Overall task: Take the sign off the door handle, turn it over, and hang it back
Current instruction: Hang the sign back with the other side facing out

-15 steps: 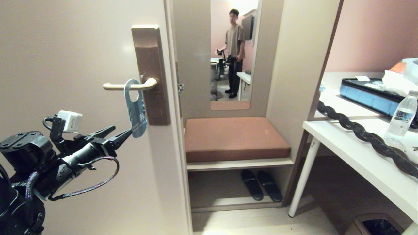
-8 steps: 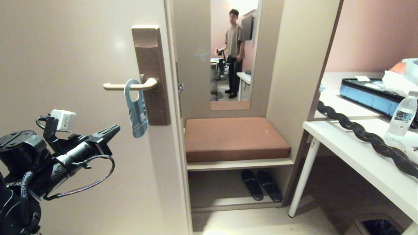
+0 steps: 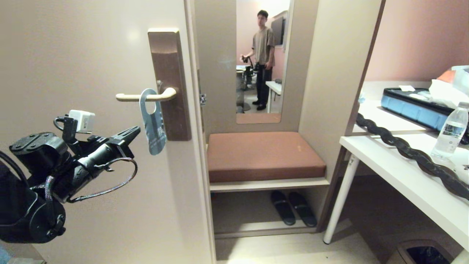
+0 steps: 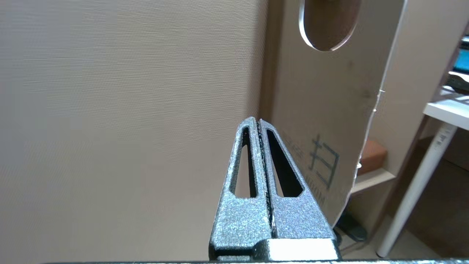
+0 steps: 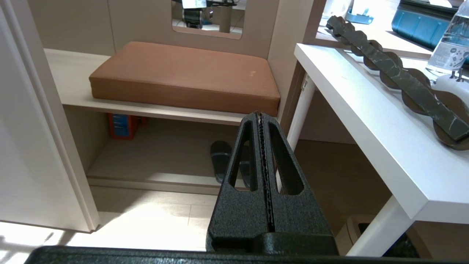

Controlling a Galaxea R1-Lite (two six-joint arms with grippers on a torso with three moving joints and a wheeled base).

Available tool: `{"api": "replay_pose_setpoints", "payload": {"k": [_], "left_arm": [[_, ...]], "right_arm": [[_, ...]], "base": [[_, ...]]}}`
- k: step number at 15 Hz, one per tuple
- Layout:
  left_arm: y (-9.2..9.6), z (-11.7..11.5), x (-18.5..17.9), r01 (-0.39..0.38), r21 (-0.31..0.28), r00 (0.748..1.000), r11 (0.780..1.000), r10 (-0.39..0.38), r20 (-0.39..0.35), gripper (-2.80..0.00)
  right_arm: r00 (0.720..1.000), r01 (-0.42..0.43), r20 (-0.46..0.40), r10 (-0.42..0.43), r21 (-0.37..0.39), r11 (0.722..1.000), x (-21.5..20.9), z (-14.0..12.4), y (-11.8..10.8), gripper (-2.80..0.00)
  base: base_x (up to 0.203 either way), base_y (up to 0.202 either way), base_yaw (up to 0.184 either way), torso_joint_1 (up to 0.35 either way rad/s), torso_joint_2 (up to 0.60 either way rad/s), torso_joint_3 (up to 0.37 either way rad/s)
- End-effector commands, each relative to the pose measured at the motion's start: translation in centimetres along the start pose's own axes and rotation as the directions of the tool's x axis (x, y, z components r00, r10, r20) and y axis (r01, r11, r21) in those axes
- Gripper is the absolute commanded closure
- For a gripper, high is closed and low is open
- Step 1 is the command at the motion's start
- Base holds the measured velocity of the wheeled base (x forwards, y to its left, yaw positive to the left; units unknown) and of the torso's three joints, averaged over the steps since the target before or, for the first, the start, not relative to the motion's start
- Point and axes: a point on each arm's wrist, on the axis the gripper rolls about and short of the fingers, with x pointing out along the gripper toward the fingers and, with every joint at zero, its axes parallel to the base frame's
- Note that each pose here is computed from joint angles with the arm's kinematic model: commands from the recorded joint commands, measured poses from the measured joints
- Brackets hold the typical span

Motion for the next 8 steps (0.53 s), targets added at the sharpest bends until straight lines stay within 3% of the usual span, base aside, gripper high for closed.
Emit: {"api": "replay_pose_setpoints", "payload": {"k": [1, 4, 8], "left_arm": [[-0.5, -1.0, 0.9, 0.032, -0.001, 0.999, 0.999, -0.032, 0.001, 0.0], [-1.2, -2.0, 1.6, 0.053, -0.012, 0.998, 0.999, -0.053, -0.022, 0.0], [-1.2, -1.9, 2.5, 0.064, -0.001, 0.998, 0.998, -0.064, -0.001, 0.0]], "right_arm": [[1.0, 0.0, 0.0, 0.0, -0.001, 1.0, 0.0, 0.0, 0.0, 0.0], [1.0, -0.002, 0.0, 0.002, -0.001, 1.0, 0.0, 0.0, 0.0, 0.0], [1.0, 0.0, 0.0, 0.0, -0.001, 1.0, 0.0, 0.0, 0.0, 0.0]], "base": [[0.0, 0.0, 0.0, 0.0, 0.0, 0.0], [0.0, 0.0, 0.0, 0.0, 0.0, 0.0], [0.0, 0.0, 0.0, 0.0, 0.0, 0.0]]}}
